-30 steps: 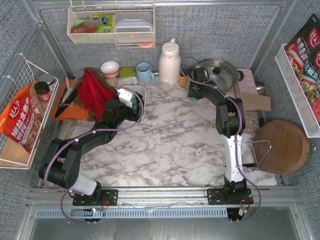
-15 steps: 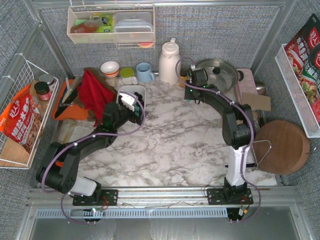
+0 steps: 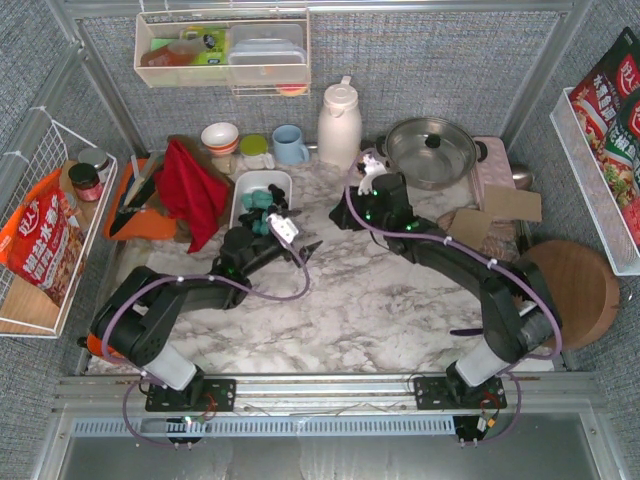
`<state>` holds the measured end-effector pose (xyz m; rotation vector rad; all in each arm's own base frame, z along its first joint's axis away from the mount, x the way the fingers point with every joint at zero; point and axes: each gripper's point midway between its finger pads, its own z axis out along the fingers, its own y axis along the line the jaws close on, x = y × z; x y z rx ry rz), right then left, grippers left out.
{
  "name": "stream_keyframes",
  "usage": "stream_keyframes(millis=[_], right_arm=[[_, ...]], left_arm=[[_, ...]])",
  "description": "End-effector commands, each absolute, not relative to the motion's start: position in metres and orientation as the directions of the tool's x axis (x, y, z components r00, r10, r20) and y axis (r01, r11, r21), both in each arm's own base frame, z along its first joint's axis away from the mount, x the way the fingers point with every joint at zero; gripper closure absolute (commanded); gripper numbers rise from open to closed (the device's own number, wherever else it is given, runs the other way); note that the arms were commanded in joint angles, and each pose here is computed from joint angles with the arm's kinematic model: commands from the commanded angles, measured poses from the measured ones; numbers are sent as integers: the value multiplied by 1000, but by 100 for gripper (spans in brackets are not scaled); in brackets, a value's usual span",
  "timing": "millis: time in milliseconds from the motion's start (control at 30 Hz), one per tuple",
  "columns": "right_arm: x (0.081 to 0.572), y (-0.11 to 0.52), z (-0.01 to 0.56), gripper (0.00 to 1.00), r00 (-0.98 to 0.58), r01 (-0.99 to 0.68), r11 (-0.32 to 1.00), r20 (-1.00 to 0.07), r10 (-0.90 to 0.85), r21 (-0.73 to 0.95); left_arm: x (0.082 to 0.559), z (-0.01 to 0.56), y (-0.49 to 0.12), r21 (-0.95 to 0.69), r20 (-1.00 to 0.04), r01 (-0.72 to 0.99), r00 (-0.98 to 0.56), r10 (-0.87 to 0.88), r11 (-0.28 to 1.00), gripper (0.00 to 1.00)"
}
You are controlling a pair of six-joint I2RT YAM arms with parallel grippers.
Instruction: Mix the coffee capsules in the storage basket
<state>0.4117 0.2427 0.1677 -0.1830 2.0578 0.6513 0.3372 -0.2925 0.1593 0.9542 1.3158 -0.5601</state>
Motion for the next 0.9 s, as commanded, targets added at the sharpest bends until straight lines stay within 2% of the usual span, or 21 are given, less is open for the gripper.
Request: stream_keyframes(millis=[0, 167, 500, 867], right_arm=[[394, 274, 207, 73, -483, -481, 741, -847, 222, 468], [367, 289, 209, 73, -500, -527, 684, -835, 231, 505], [347, 301, 210, 73, -527, -552, 639, -818, 232, 537], [339, 305, 219, 73, -531, -562, 617, -812, 240, 550]], left_arm=[[318, 208, -306, 388, -896, 785, 445, -3, 483, 1], [299, 212, -309, 403, -863, 792, 496, -98, 458, 1], [309, 213, -309, 411, -858, 748, 511, -56, 522, 0], [308, 204, -314, 430, -858, 748, 513, -28, 506, 13]])
